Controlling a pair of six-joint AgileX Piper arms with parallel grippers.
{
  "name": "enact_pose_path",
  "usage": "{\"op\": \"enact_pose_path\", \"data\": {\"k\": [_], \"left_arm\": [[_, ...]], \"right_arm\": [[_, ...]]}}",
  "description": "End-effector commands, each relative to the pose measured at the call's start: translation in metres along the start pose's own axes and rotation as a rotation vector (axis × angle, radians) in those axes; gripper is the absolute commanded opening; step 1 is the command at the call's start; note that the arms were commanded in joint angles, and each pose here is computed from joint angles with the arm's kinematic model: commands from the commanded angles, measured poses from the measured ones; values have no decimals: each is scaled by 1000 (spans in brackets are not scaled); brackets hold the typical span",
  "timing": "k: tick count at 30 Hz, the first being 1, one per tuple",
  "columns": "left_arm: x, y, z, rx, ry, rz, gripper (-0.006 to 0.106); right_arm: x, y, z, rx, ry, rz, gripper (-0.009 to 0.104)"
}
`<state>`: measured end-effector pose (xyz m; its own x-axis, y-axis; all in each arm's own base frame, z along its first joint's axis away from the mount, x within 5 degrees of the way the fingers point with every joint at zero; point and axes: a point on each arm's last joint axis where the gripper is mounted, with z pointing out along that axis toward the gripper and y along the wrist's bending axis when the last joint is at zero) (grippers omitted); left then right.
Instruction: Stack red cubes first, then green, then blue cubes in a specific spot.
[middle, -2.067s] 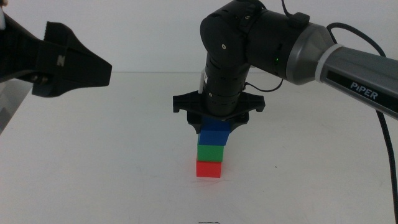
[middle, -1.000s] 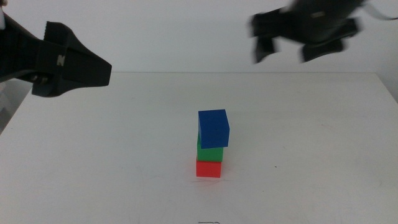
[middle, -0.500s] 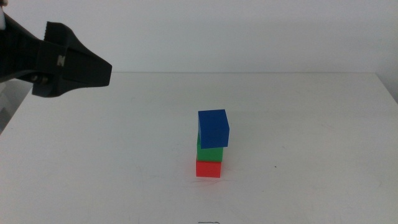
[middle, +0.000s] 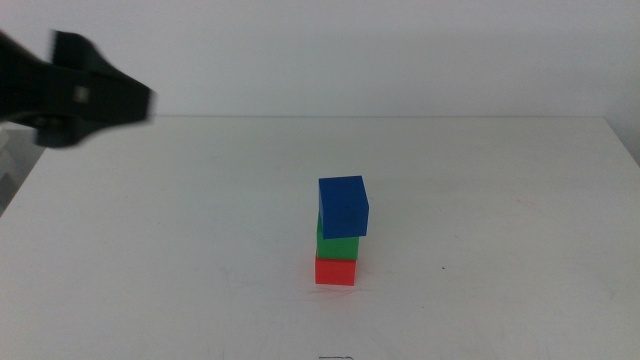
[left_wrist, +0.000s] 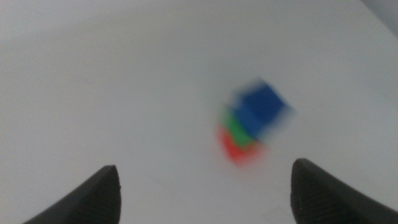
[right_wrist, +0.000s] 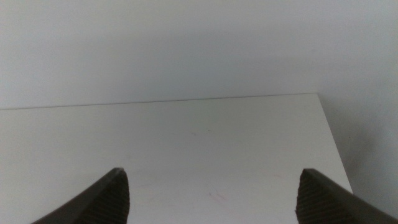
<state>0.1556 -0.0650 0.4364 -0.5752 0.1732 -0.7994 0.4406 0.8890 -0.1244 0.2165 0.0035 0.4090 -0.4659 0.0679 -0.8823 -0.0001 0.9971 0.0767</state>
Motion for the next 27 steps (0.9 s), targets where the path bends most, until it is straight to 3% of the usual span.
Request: {"op": "enact_pose_path", "data": {"k": [1,5,8,13,21,27], "left_arm": [[-6,13,-18,-157,-233,11,94],[9,41,-22,-418,-398,87,94],[22,51,-25,-494,-463,65,94],[42,55,-25,-480,-483,-82,94],[46,57,-22,-489,-447,-82,94],[76,52,-19,-490,-464,-79,94]], "right_arm": [[-15,0,-11,2,-110,-12,74],[-15,0,-11,5,-110,-15,74],[-15,0,-11,5,-110,-15,74],[-15,0,-11,5,-110,-15,74],[-15,0,-11,5,-110,-15,74],[-7,0,-9,-3,-105,-3,74]]}}
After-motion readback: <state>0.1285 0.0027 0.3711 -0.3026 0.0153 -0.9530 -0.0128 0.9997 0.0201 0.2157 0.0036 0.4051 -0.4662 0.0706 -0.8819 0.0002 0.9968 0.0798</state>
